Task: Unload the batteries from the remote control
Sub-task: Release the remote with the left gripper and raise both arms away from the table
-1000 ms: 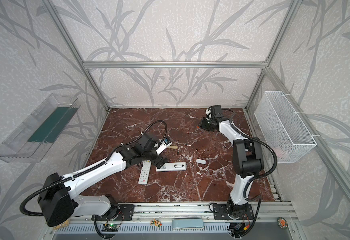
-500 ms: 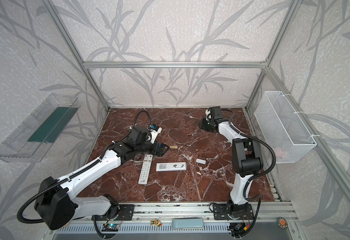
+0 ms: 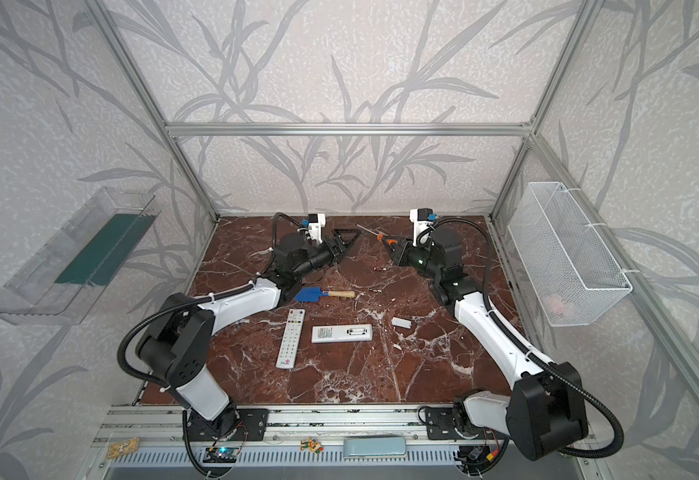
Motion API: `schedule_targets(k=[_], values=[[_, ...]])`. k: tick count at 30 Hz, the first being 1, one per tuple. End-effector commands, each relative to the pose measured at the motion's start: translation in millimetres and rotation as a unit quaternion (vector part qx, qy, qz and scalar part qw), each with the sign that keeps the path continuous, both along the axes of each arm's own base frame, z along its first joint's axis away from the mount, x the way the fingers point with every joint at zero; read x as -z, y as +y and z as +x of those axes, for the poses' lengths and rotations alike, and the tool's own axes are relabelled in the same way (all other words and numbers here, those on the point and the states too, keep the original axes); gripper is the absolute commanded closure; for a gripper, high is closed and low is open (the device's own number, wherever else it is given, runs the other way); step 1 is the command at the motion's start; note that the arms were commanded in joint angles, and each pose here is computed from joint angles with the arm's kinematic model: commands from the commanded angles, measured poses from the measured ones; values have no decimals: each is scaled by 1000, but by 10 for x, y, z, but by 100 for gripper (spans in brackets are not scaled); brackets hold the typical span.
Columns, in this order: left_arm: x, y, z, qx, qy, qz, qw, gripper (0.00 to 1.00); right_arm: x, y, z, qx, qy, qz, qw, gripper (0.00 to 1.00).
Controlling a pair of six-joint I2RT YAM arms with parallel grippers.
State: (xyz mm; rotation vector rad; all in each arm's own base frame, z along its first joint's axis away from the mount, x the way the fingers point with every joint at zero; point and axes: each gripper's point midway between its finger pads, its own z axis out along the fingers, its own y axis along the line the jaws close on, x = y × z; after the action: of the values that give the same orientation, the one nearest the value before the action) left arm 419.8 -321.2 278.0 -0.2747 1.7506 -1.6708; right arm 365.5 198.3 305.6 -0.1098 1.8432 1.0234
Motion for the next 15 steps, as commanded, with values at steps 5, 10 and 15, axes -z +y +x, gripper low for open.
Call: schedule_targets(k=[5, 10, 15], values=[[-517, 31, 21, 3, -18, -129, 992, 25, -227, 71, -330, -16, -35, 19, 999, 100], [-542, -2, 22, 9, -19, -131, 991, 47, -121, 89, -398, -17, -25, 15, 999, 100], [-535, -78, -25, 24, -8, -136, 990, 55, -67, 100, -400, -15, -24, 14, 999, 100]])
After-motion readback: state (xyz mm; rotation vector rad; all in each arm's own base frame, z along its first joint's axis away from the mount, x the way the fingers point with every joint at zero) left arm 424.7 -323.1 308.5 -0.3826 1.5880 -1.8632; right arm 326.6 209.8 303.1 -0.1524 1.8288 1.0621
